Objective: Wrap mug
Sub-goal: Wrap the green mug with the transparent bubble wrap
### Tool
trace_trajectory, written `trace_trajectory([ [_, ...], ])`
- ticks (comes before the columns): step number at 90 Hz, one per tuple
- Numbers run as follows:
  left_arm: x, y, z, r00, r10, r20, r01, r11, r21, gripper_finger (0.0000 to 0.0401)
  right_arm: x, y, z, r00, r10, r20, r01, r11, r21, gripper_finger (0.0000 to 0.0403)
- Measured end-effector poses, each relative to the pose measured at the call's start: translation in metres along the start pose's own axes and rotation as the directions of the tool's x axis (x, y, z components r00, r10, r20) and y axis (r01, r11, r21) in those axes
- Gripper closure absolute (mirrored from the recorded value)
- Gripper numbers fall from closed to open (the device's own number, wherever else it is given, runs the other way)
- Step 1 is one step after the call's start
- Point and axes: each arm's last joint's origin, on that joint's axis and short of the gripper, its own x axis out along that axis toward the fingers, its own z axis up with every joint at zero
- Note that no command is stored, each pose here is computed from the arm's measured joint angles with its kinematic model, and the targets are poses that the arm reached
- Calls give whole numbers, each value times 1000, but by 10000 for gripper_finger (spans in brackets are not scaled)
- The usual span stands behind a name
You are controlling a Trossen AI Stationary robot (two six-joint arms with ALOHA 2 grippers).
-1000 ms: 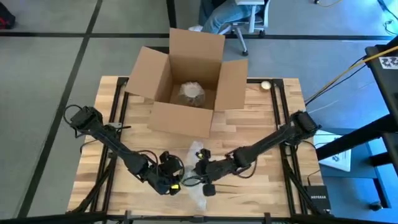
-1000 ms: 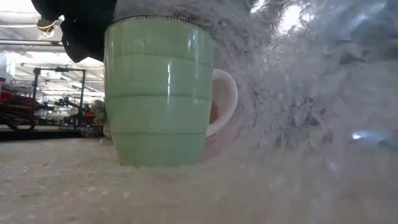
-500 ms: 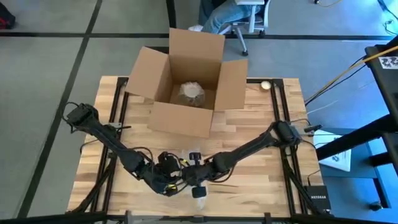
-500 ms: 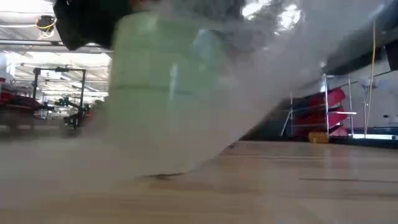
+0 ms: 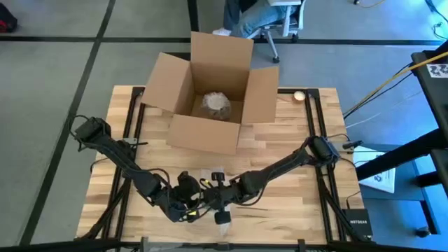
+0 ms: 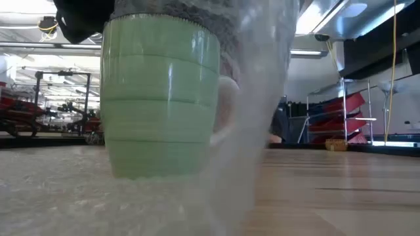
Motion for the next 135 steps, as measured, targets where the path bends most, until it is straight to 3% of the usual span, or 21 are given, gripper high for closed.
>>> trace_trajectory([
  [24,16,-1,-10,999,21,-25,-21,1000,1,248,-5,-1,1,1000,27,-13,-27,1000,4,395],
  [60,16,0,-9,999,28,-22,-28,1000,7,248,-65,1,33,993,23,-120,-26,999,-23,395],
  [70,16,1,-11,999,30,-31,-30,999,16,248,-76,11,36,995,15,-99,-20,999,-46,395],
  [94,16,0,-15,998,19,-59,-18,1000,19,248,-97,36,18,990,-66,-125,58,996,-71,395],
  [119,17,0,-13,999,16,-48,-16,1000,8,248,-79,31,-6,971,-152,-185,146,988,-44,395],
  [135,17,-2,-11,1000,-2,-29,2,1000,-6,248,-70,34,-15,974,-133,-185,132,991,-20,395],
])
